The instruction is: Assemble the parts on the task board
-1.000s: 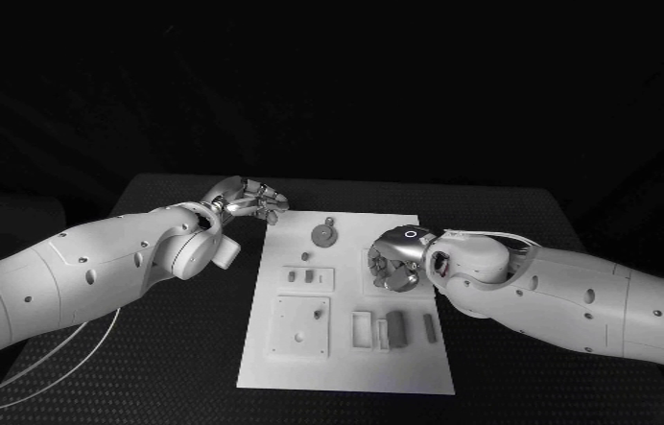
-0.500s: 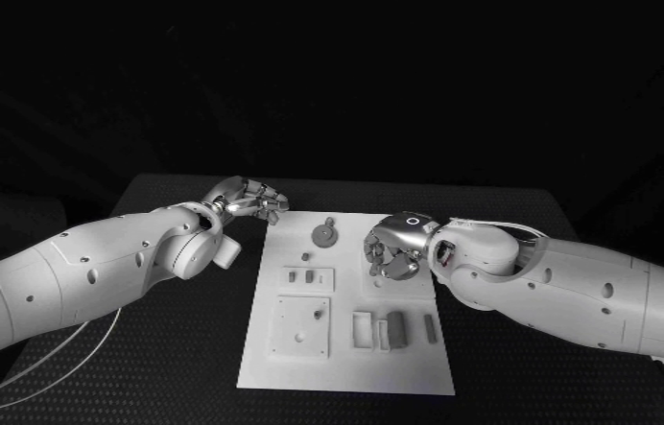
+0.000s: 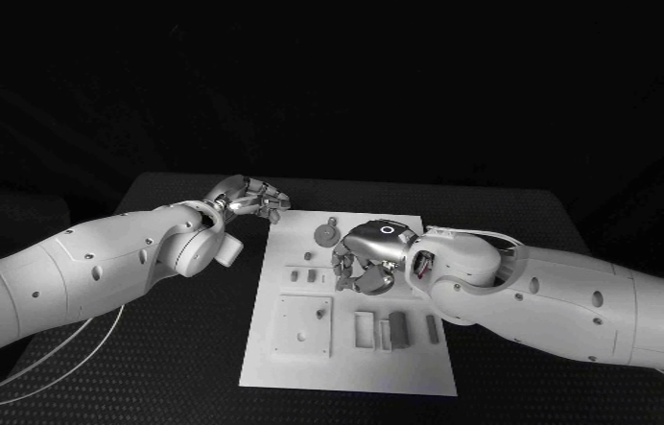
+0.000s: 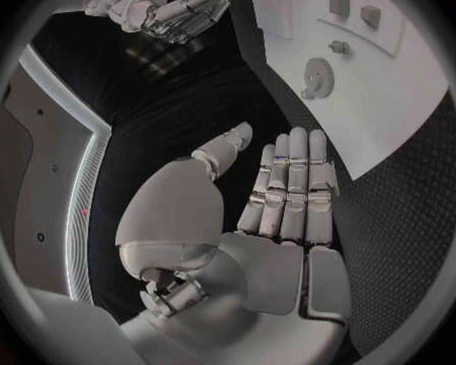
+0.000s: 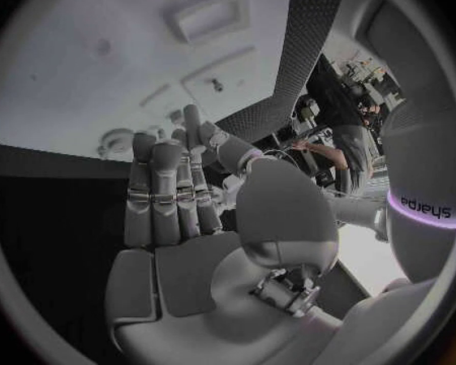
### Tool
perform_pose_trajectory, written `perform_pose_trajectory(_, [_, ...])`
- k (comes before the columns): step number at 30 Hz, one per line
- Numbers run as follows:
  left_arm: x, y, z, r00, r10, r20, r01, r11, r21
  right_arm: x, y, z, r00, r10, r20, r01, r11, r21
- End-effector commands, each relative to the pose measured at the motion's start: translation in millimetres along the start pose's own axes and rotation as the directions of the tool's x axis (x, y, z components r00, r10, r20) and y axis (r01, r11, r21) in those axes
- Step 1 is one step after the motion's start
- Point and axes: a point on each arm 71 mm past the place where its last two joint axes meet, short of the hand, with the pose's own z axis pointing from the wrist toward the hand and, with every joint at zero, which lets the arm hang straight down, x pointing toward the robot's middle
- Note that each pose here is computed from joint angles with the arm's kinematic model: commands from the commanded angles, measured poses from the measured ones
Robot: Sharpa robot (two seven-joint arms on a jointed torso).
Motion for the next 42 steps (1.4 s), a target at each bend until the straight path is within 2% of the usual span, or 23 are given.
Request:
perform_pose_trajectory(1, [0.9,-2.3,0.8,1.0,-0.007,-0.001,0.007,1.0,0.017,0.3,13.0,5.3,0.999,0.036,0.025,-0.035,0.998,-0.043])
perform_pose_trajectory(7, [2.4,-2.9,2.1,1.0,-0.008,-0.004,0.008,1.0,0.018,8.9,34.3,16.7,0.999,0.045,0.011,-0.044,0.995,-0.092])
perform_pose_trajectory(16, [3.8,-3.6,2.8,1.0,-0.01,-0.006,0.01,1.0,0.019,36.0,62.7,32.8,0.999,0.027,-0.037,-0.032,0.989,-0.141])
perform_pose_trajectory(22, [4.5,-3.9,3.2,1.0,-0.01,-0.007,0.01,1.0,0.019,48.1,66.4,36.3,0.998,0.014,-0.061,-0.023,0.989,-0.146])
perform_pose_trajectory(42, [6.2,-4.5,3.0,1.0,-0.011,-0.013,0.012,1.0,0.02,65.7,61.1,37.7,0.993,-0.035,-0.111,0.02,0.991,-0.133])
